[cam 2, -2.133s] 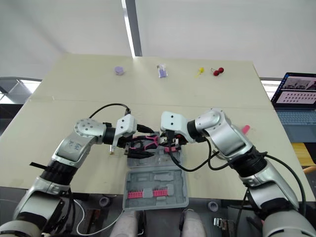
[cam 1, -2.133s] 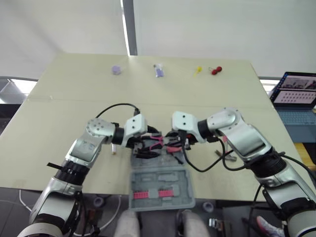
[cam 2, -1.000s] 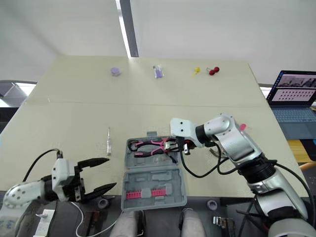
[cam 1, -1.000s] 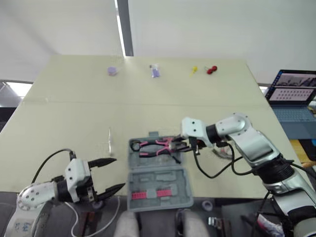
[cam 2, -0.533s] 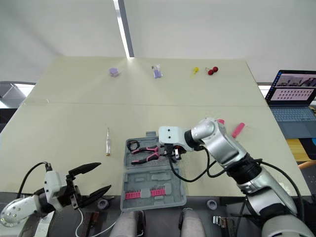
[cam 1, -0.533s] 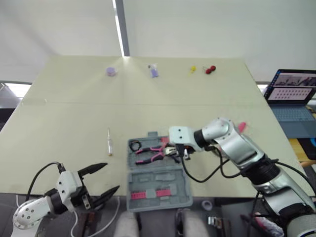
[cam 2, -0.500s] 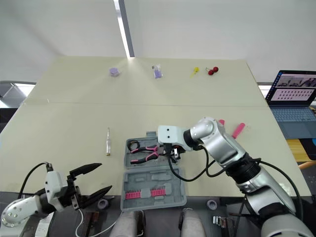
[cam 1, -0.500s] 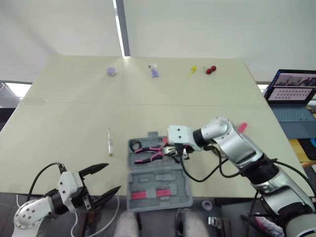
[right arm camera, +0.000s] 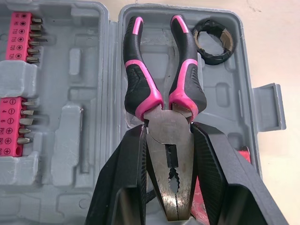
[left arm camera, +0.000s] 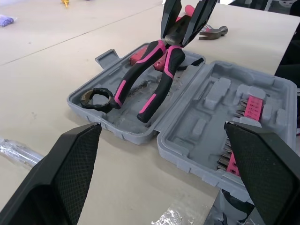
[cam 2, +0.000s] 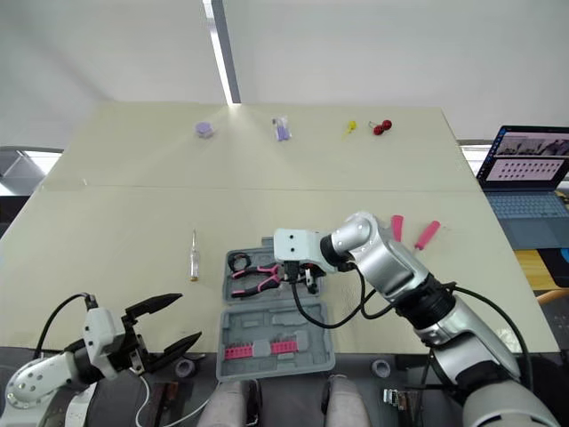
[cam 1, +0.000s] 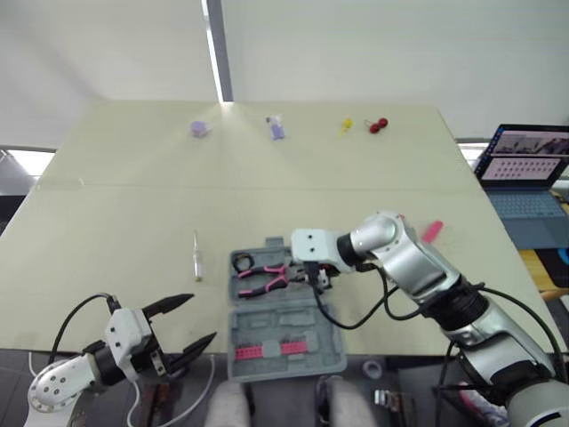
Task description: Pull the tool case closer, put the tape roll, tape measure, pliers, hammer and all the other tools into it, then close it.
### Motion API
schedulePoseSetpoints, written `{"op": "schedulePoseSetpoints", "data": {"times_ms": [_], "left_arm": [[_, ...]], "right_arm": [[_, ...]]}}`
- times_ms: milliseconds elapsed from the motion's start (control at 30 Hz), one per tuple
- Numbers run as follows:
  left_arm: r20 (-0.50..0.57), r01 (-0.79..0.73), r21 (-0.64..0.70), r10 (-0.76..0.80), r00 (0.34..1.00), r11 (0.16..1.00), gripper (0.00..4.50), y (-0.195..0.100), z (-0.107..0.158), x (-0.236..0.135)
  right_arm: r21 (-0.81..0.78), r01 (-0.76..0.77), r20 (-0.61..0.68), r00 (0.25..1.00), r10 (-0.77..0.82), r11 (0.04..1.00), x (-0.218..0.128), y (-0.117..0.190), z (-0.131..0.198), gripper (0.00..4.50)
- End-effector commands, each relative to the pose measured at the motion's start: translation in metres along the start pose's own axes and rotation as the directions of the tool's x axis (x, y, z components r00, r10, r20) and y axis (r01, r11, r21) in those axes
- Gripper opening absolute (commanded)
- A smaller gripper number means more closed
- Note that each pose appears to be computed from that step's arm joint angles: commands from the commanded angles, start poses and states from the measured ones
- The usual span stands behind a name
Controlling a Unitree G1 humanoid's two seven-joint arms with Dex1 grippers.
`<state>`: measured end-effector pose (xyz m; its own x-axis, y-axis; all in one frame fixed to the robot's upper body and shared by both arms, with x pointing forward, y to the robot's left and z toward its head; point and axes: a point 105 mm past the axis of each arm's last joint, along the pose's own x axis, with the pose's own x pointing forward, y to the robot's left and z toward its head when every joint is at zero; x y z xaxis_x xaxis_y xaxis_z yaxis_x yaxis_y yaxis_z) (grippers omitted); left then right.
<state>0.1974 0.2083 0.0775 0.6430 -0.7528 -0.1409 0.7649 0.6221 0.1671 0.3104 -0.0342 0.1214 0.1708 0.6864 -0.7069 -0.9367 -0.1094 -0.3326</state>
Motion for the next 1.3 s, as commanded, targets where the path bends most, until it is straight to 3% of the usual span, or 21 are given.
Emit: {"op": "schedulePoseSetpoints", "data": {"times_ms": [33,1300], "left_arm": [[0.004,-0.004,0.036,0.004,1.0,0.999,4.5,0.001,0.003,-0.001],[-0.005,-0.016,0.042,0.016,1.0,0.999,4.5,0.006,-0.001,0.002]], "right_arm": [[-0.038,0.043,0.011,0.999,-0.042,0.998,-0.004,-0.008,0.01,0.94],[-0.06,0.024,0.019,1.0,-0.022,0.998,0.01,-0.007,0.012,0.94]]}}
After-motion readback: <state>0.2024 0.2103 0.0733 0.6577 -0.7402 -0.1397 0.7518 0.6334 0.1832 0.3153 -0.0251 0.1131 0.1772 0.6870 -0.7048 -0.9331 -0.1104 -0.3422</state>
